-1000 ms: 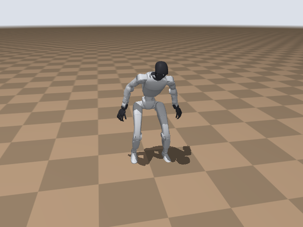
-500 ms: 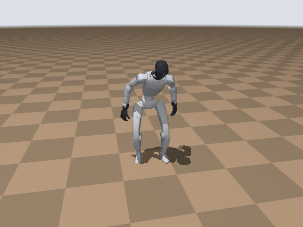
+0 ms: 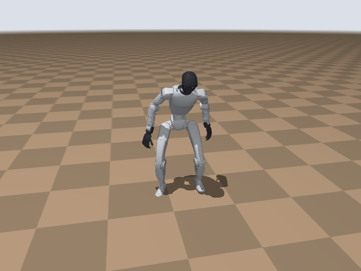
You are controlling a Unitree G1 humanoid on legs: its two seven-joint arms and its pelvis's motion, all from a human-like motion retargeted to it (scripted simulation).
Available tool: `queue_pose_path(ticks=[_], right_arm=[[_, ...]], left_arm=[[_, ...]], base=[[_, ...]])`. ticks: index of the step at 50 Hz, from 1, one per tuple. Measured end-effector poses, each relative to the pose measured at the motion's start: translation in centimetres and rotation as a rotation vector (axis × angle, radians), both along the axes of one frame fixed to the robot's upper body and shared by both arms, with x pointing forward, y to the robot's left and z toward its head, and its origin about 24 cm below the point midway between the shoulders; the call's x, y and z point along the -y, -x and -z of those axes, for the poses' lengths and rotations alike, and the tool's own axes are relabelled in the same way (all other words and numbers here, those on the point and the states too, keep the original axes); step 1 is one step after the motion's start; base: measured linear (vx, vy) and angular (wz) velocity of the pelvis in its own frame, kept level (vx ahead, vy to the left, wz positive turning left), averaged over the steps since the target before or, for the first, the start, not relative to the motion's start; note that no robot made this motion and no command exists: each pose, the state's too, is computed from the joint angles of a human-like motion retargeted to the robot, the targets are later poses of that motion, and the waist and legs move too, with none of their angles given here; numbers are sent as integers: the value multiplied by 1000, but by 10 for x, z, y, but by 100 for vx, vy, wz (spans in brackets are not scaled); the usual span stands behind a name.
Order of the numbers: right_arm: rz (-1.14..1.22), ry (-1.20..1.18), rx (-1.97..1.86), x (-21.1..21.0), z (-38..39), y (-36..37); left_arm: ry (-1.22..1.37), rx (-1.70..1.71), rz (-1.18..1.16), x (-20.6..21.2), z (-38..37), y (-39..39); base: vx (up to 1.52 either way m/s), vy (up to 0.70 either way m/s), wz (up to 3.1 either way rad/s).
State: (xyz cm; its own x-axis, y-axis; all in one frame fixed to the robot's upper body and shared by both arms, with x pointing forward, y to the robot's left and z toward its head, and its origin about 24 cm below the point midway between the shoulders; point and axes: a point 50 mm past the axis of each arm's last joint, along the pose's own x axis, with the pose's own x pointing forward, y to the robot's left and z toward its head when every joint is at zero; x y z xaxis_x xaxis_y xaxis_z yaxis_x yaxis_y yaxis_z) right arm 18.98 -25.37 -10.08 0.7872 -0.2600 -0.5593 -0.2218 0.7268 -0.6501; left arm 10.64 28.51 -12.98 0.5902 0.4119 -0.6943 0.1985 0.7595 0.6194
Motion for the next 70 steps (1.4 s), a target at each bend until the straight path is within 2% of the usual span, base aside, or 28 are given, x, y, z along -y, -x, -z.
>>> queue_pose_path(ticks=[5,14,23,27,35,43,50,56,62,70], right_arm=[[-8,-7,-88,3,10,18],[84,78,-144,10,23,50],[-85,176,-181,-8,31,47],[-82,168,-128,-11,26,36],[56,54,-92,-1,22,36],[232,-3,-34,14,15,39],[213,30,-15,5,11,13],[126,84,-5,-3,5,-11],[129,127,-99,12,14,11],[262,251,-197,34,27,60]], left_arm=[[74,50,-10,8,-2,-17],[127,360,-390,-3,-24,-52],[167,377,-516,-8,-17,-23],[127,277,-466,-6,-9,-1],[53,110,-144,9,0,-8],[131,243,-230,19,-9,-39],[183,286,-370,12,-9,-30],[209,157,-242,17,0,-19],[155,96,-32,32,1,-34],[59,168,-76,34,-6,-52]], base=[[7,-26,-26],[11,-37,8],[12,-59,-6],[11,-50,-17],[7,-40,17],[13,-46,21],[9,-62,-4],[6,-44,-25],[4,-31,1],[6,-36,4]])
